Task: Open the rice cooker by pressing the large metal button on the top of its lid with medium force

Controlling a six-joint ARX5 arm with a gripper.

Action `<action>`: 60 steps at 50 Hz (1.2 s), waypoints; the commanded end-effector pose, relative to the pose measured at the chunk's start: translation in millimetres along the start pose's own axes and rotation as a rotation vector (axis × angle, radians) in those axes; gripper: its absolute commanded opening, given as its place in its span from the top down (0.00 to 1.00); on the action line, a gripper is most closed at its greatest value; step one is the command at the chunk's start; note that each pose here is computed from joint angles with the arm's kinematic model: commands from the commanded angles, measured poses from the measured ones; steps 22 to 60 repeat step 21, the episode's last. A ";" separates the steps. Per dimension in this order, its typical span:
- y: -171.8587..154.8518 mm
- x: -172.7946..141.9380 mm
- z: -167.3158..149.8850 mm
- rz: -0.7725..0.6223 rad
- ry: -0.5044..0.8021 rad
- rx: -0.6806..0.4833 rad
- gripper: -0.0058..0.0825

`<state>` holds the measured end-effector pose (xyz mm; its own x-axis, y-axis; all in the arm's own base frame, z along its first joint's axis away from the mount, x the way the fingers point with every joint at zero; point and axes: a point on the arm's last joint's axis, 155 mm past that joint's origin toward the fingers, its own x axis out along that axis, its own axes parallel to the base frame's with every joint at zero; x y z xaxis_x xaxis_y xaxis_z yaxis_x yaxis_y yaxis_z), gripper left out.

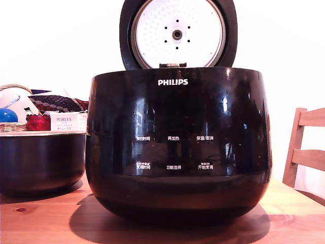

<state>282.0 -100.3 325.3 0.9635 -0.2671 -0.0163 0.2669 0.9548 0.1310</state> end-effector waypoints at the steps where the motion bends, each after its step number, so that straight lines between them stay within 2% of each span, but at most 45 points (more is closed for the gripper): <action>1: 10.5 -3.1 -6.8 0.035 0.006 0.011 0.96; 10: 37.9 -11.7 -5.7 0.126 0.002 0.007 0.96; 18: 48.6 -14.2 -4.8 0.164 -0.001 0.006 0.96; 60: 49.5 -14.3 -5.2 0.167 0.000 0.006 0.96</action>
